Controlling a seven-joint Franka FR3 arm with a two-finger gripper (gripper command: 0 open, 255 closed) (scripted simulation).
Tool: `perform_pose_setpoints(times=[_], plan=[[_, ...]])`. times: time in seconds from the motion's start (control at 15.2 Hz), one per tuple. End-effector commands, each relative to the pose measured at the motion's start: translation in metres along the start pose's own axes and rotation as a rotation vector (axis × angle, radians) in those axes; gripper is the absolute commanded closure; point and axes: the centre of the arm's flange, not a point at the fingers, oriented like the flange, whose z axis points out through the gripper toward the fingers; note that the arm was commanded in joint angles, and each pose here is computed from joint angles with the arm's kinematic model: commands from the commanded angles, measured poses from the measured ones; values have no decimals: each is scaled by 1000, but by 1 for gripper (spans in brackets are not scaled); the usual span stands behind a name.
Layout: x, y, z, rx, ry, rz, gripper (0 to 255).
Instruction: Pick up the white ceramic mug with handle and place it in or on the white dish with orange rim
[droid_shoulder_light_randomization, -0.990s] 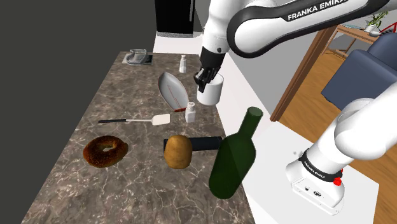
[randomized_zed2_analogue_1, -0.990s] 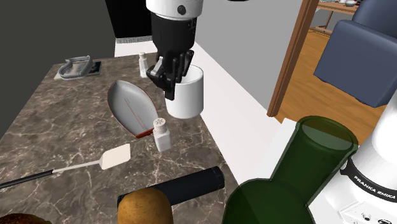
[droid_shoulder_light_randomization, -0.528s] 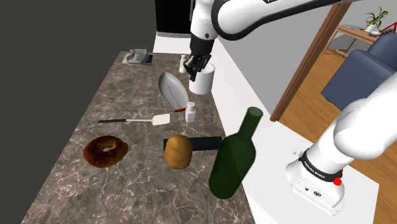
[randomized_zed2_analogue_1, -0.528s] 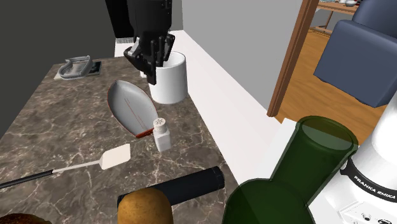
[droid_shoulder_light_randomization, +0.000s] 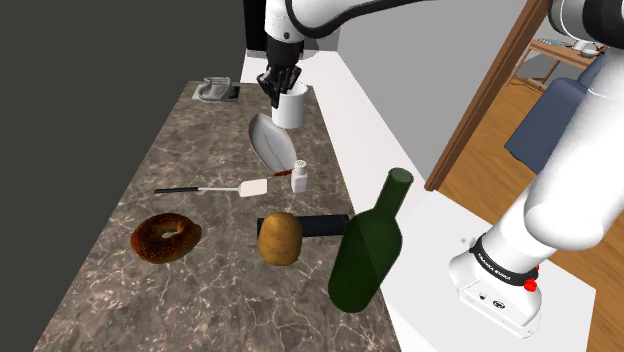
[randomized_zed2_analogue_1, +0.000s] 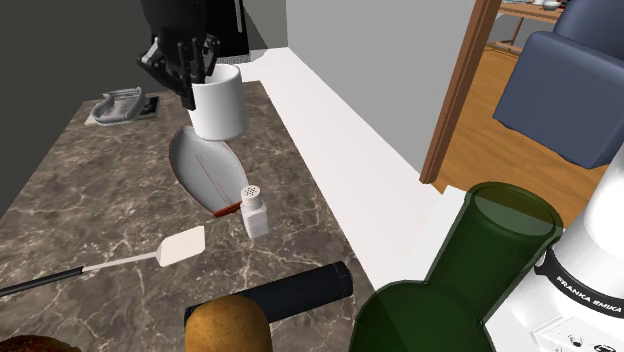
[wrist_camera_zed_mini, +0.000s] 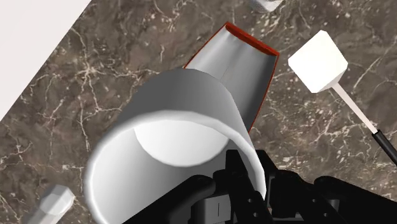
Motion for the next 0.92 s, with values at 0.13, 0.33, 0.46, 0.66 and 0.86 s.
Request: perform_pose_setpoints(times=[0.13,0.33,0.46,0.66,0.86], plan=[[55,4,3,-1,1,1,255],[87,7,5,-1,1,1,255],[85,6,15,-1,1,1,255],[82,6,31,-1,1,1,255],[80,6,47,-1,1,1,255]])
